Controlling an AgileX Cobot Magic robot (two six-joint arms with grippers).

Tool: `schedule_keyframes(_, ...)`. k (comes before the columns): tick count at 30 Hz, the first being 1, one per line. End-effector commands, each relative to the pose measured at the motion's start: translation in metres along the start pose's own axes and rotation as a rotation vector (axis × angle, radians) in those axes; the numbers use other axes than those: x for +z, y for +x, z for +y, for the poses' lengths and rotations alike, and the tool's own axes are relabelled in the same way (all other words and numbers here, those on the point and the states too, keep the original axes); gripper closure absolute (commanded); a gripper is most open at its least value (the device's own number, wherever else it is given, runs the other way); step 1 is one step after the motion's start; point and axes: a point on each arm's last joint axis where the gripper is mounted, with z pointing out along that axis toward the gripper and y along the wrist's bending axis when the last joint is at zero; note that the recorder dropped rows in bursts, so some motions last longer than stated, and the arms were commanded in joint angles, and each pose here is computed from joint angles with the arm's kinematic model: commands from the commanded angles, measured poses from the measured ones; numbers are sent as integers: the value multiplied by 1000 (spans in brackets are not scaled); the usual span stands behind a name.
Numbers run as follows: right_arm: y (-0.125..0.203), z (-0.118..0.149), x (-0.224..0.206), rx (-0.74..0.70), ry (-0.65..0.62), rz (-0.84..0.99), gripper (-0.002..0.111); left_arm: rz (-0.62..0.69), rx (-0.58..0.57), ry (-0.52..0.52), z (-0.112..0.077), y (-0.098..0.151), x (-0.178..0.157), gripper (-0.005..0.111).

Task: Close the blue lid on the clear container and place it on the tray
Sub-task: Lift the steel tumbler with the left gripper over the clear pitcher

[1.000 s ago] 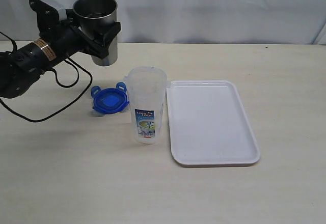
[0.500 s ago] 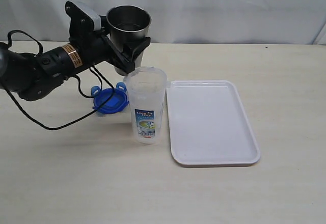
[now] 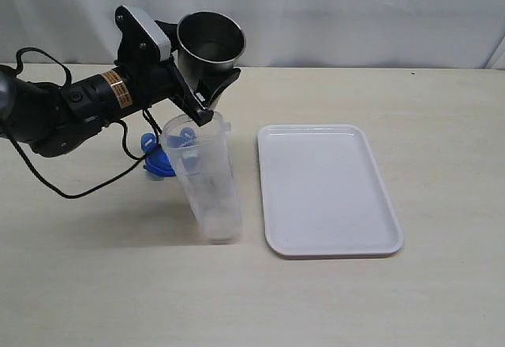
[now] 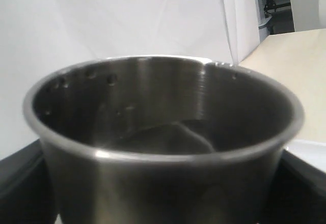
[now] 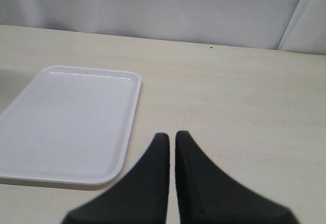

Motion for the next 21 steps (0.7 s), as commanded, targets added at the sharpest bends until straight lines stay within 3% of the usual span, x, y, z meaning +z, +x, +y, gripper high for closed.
schedule_keyframes(1, 1, 0, 0, 4, 2, -1, 104, -111, 34, -9, 4, -19, 1, 107)
schedule_keyframes(21, 1, 0, 0, 4, 2, -1, 104, -238, 36, -5, 8, -53, -5, 107)
